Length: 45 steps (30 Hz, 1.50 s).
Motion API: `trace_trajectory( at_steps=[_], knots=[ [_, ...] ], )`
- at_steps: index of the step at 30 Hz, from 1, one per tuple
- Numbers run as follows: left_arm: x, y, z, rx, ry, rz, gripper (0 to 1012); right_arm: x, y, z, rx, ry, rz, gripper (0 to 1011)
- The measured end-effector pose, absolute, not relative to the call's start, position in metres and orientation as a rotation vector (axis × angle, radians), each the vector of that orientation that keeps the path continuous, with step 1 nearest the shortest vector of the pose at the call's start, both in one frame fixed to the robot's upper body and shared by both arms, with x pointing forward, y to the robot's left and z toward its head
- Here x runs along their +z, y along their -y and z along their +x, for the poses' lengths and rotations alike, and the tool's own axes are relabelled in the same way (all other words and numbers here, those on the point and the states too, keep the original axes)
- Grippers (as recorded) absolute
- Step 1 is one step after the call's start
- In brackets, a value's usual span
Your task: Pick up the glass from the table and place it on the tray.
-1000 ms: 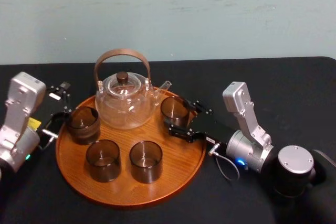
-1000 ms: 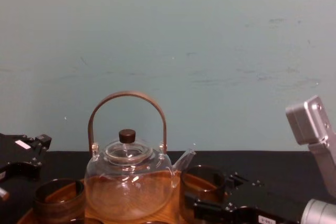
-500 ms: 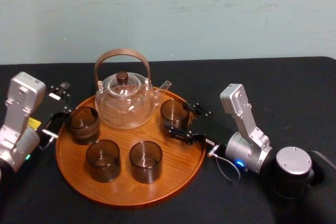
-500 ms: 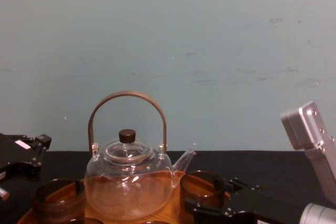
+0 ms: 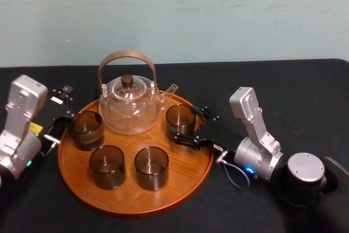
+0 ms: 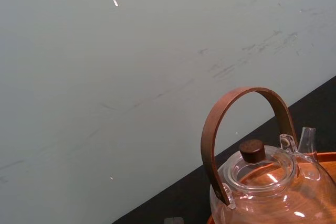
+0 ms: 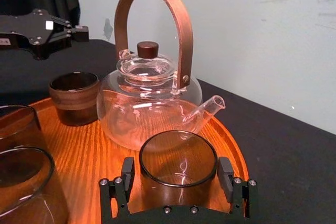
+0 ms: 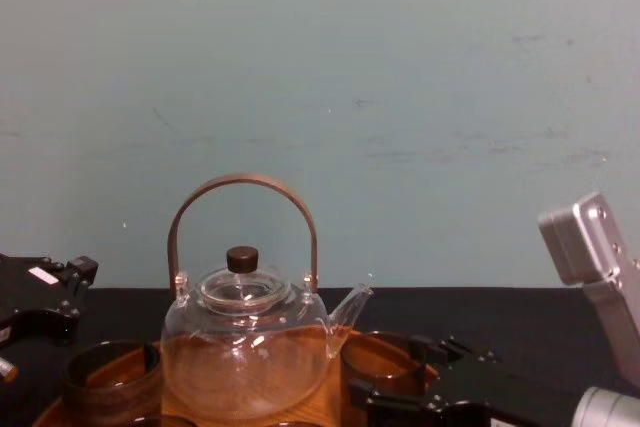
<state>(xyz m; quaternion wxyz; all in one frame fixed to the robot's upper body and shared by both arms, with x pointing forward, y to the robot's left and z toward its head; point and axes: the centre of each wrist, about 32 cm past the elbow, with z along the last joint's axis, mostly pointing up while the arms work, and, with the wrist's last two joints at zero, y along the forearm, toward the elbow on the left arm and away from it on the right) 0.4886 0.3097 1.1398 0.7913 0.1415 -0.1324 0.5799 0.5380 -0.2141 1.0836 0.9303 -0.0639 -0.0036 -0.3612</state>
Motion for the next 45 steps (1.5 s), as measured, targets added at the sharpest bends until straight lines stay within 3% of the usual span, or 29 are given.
trace_trajectory(
  at_steps=[27,45],
  knots=[
    [1.14,-0.31,0.489,1.248,0.285,0.304,0,1.088,0.22,0.537,-0.722,0.014,-0.096,1002],
    [1.14,-0.31,0.489,1.248,0.285,0.304,0,1.101,0.242,0.514,-0.787,0.075,-0.04,1002]
  ],
)
